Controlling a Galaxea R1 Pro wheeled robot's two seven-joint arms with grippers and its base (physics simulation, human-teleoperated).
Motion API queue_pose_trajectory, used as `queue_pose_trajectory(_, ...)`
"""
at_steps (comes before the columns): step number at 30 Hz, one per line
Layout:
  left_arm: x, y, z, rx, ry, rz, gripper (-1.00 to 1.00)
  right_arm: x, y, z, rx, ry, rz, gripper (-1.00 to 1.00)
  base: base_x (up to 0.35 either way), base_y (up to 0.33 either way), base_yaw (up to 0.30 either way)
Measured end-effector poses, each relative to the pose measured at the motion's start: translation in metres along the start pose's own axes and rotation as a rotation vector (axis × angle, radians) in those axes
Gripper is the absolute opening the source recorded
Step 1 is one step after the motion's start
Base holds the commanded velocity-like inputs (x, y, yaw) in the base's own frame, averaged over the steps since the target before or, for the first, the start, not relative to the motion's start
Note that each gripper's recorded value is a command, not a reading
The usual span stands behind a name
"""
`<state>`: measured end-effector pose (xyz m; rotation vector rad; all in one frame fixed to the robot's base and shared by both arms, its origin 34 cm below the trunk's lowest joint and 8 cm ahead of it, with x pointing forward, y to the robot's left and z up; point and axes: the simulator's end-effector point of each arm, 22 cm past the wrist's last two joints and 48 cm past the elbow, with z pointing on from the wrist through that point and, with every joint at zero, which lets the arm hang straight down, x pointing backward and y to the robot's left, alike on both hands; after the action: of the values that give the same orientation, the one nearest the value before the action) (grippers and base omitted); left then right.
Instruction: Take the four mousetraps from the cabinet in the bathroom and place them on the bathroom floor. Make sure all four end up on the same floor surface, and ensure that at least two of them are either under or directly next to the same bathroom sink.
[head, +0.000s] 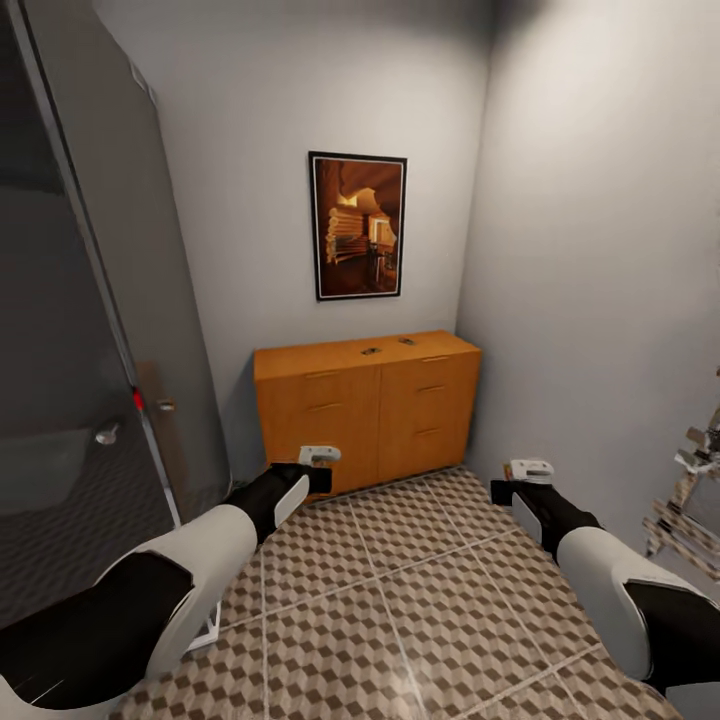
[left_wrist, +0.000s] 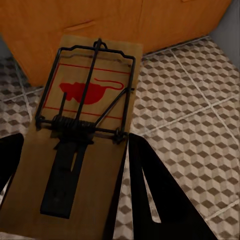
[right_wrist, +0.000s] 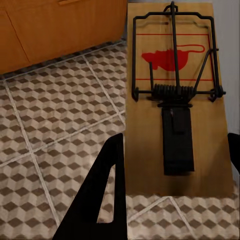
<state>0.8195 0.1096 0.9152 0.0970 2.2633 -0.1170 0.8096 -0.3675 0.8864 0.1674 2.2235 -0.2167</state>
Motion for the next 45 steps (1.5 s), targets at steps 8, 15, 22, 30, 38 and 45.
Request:
queue_pose_trajectory(8,0.051,0.023,0.011,-0.046,0.065,-0.012,-1.00,0.075,0.002,0.005,-0.008,0.140,-0.016,-1.00,-0.348,0.000,0.000)
queue_pose_trajectory(15,0.066,0.012,0.013,0.023,0.077,-0.021,-1.00,0.117,0.003,0.005,-0.008,0.170,-0.021,-1.00,-0.348,0.000,0.000)
queue_pose_trajectory(22,0.111,0.012,0.015,0.022,0.133,-0.026,-1.00,0.132,0.001,0.005,-0.007,0.177,-0.025,-1.00,-0.348,0.000,0.000)
queue_pose_trajectory(30,0.128,0.037,0.016,-0.005,0.153,-0.025,-1.00,0.168,0.001,0.002,-0.009,0.221,-0.031,-1.00,-0.348,0.000,0.000)
queue_pose_trajectory(38,0.132,0.047,0.016,-0.015,0.150,-0.020,-1.00,0.253,-0.010,-0.014,0.021,0.332,-0.027,-1.00,-0.213,0.000,-0.132)
queue_pose_trajectory(45,0.136,0.040,0.015,-0.006,0.152,-0.015,-1.00,0.308,-0.018,-0.029,0.044,0.396,-0.007,-1.00,-0.011,0.000,-0.267)
